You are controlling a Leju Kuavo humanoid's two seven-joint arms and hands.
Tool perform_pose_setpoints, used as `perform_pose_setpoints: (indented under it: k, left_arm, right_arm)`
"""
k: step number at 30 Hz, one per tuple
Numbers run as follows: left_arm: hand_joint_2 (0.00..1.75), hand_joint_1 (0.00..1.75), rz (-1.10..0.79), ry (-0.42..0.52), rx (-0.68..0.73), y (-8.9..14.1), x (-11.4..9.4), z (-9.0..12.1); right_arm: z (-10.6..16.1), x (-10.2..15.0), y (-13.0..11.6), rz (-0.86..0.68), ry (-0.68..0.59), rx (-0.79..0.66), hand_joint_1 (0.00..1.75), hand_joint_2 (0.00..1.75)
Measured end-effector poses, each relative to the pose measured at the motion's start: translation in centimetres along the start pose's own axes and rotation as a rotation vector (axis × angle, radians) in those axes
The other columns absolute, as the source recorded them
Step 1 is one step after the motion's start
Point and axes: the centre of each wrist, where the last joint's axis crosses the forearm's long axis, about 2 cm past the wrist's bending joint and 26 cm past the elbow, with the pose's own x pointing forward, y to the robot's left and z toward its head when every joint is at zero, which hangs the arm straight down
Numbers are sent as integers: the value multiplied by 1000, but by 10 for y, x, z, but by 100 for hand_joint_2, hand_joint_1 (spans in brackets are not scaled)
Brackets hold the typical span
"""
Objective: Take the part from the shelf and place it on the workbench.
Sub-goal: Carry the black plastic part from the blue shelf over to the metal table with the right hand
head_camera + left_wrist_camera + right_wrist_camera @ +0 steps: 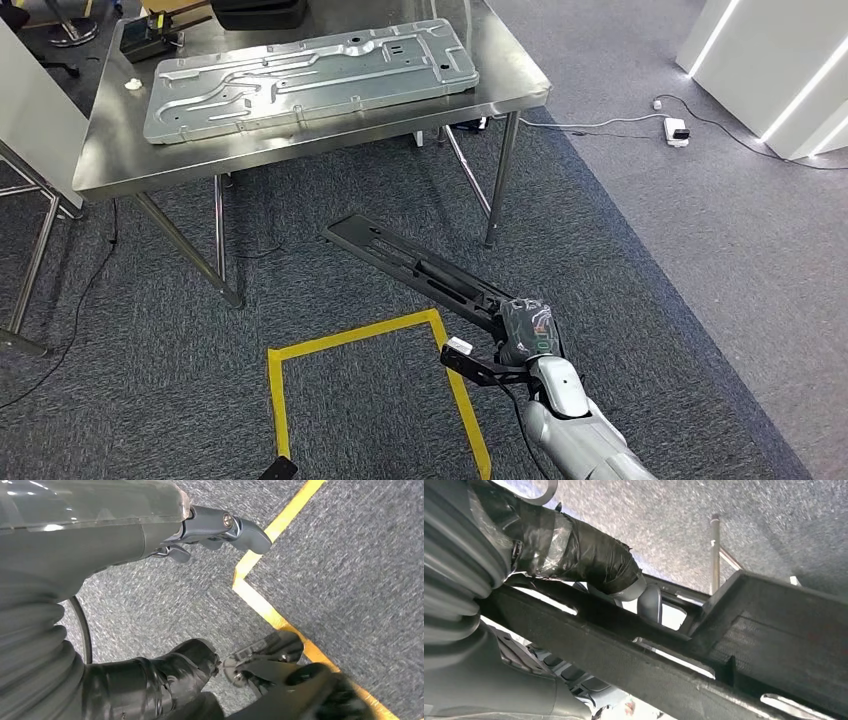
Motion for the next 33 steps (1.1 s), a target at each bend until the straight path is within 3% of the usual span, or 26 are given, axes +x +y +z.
perform_pose_setpoints:
  k: [33]
  left_arm:
    - [175,0,1,4,0,0,-1,1]
  right_arm:
    - [1,5,3,-5,-21,-10,175,175]
